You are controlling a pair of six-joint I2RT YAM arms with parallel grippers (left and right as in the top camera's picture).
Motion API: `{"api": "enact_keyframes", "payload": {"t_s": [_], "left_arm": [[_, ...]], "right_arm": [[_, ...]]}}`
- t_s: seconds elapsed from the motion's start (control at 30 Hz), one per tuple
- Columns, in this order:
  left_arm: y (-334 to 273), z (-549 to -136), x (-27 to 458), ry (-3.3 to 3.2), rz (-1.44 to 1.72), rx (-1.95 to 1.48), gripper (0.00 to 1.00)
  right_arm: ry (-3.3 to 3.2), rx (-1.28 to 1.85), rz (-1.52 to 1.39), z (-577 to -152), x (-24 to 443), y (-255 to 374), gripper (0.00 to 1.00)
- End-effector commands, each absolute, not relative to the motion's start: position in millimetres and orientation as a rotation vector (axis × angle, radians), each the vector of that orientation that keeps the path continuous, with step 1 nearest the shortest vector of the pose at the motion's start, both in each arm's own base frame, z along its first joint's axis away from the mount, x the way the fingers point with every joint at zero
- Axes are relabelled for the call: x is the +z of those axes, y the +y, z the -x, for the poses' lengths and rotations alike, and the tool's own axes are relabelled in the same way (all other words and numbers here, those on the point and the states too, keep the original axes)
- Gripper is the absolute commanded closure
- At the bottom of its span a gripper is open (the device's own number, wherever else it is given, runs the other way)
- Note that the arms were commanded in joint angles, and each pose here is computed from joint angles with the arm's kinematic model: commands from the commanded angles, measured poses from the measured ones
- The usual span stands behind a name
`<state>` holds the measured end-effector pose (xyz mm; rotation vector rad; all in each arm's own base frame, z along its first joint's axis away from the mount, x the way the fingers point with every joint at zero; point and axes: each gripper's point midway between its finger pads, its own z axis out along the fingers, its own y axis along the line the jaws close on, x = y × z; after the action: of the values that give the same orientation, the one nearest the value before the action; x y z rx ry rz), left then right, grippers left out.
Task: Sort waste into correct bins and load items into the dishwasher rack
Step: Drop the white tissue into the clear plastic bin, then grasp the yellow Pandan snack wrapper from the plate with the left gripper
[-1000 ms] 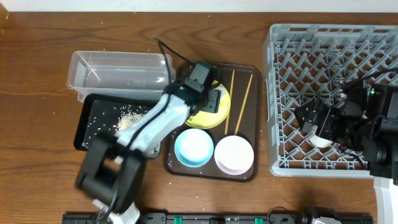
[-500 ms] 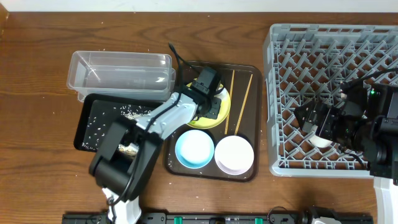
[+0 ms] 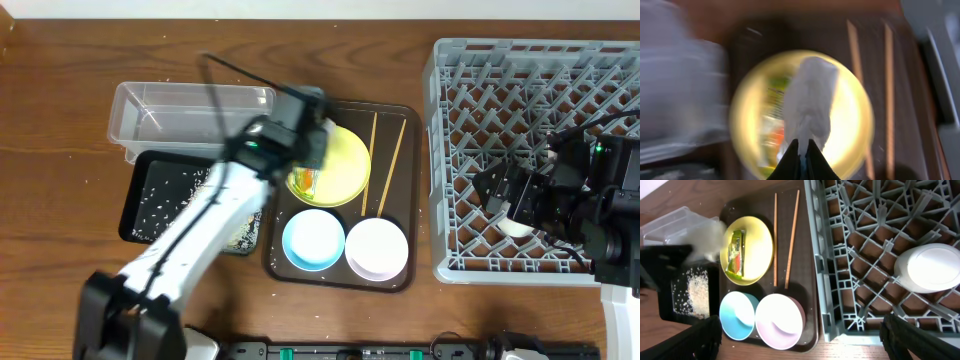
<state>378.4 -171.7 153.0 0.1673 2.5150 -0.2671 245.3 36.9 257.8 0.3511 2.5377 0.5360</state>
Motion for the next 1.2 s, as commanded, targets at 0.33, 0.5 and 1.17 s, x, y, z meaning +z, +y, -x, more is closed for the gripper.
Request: {"api": "enact_keyframes", "payload": {"t_s": [0.33,0.5,1.17], "left_arm": [[-36.4,-428.5,158.6,2.443,0.176,-0.149,0.47],[-79.8,-409.5,151.2,2.520,0.037,-0.282,0.44],[-177.2,-367.4,6.8,2.773,-0.455,0.062,0.38]], "right_arm": [[2.542,0.533,-0.336,-243.9,257.3,37.4,0.01],[2.542,0.533,-0.336,-243.9,257.3,37.4,0.01],[2.559,0.534,-0.344,-240.3,255.1,37.7,0.01]]}}
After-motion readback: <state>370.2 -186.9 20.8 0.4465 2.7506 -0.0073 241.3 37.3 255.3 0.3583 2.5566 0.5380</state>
